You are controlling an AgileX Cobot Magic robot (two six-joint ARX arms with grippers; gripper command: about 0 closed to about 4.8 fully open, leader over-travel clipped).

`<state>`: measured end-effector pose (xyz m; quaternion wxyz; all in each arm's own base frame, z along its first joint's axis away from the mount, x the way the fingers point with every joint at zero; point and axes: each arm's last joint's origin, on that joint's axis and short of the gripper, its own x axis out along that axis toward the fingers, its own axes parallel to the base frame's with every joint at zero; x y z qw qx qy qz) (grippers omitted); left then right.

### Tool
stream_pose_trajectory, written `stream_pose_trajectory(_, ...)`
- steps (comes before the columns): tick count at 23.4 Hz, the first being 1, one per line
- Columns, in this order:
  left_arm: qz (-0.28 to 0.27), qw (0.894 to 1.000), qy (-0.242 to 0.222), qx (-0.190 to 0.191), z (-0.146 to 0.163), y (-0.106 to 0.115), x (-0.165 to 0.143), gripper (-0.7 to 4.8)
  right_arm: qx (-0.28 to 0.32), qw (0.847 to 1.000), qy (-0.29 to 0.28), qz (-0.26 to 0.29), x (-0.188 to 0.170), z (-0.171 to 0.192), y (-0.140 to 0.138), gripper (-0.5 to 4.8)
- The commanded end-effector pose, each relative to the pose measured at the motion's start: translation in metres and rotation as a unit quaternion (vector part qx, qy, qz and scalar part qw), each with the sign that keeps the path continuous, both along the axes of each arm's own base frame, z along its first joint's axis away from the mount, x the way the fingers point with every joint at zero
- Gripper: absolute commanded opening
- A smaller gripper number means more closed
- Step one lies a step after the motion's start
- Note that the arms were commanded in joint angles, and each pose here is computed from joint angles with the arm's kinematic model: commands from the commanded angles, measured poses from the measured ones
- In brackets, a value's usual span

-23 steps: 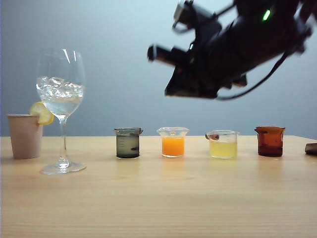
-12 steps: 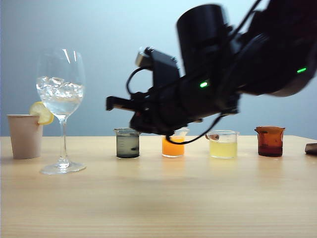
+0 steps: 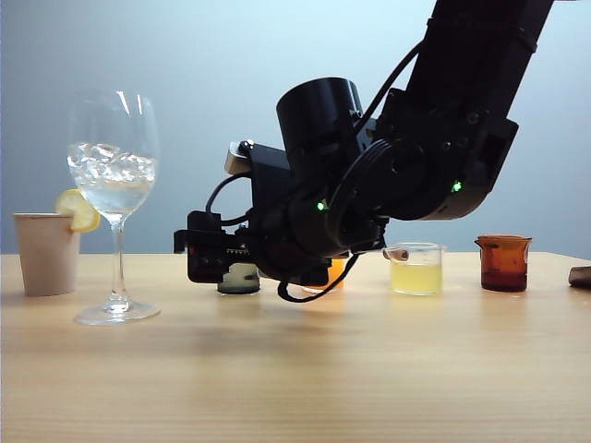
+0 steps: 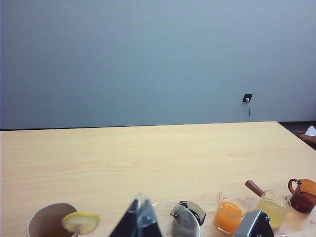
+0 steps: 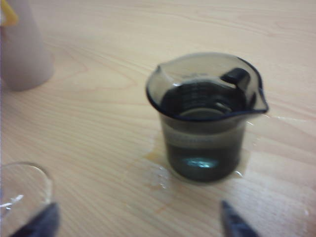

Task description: Pick up the first measuring cup from the left, pour the coconut rum inside into the goblet, and finally put the measuring cup back in its original place.

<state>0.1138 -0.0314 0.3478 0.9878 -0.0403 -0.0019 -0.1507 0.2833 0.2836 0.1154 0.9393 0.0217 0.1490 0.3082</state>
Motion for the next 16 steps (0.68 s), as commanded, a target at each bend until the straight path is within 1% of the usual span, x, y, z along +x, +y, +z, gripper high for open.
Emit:
stream_pose_trajectory(1, 0.0, 1.0, -0.005, -0.001, 0.002, 0.0, -0.001, -0.04, 0.004, 1.0, -0.011, -0.024, 0.002, 0.004, 0.0, 4.79)
stream_pose_trajectory(4, 0.0, 1.0, -0.005, -0.001, 0.002, 0.0, -0.001, -0.04, 0.01, 0.999, -0.017, -0.029, 0.004, 0.004, -0.002, 4.79)
stream_pose_trajectory(8, 0.0, 1.0, -0.005, -0.001, 0.002, 0.0, -0.001, -0.04, 0.005, 0.997, -0.027, -0.071, 0.008, 0.0, -0.002, 4.79)
stream_pose_trajectory(9, 0.0, 1.0, -0.005, -0.001, 0.002, 0.0, -0.001, -0.04, 0.004, 0.996, -0.031, -0.085, 0.01, -0.002, 0.003, 4.79)
stream_pose_trajectory(11, 0.0, 1.0, -0.005, -0.001, 0.002, 0.0, -0.001, -0.04, 0.009, 0.996, -0.036, -0.082, 0.012, -0.003, 0.017, 4.79)
stream_pose_trajectory(13, 0.0, 1.0, -0.005, -0.001, 0.002, 0.0, -0.001, -0.04, 0.003, 0.994, -0.049, -0.093, 0.014, -0.004, 0.028, 4.79)
stream_pose_trajectory(14, 0.0, 1.0, -0.005, -0.001, 0.002, 0.0, -0.001, -0.04, -0.002, 0.993, -0.053, -0.103, 0.013, -0.005, 0.032, 4.79)
stream_pose_trajectory(15, 0.0, 1.0, -0.005, -0.001, 0.002, 0.0, -0.001, -0.04, -0.004, 0.991, -0.057, -0.125, 0.015, -0.006, 0.032, 4.79)
stream_pose_trajectory(16, 0.0, 1.0, -0.005, -0.001, 0.002, 0.0, -0.001, -0.04, -0.004, 0.99, -0.058, -0.129, 0.016, -0.007, 0.033, 4.79)
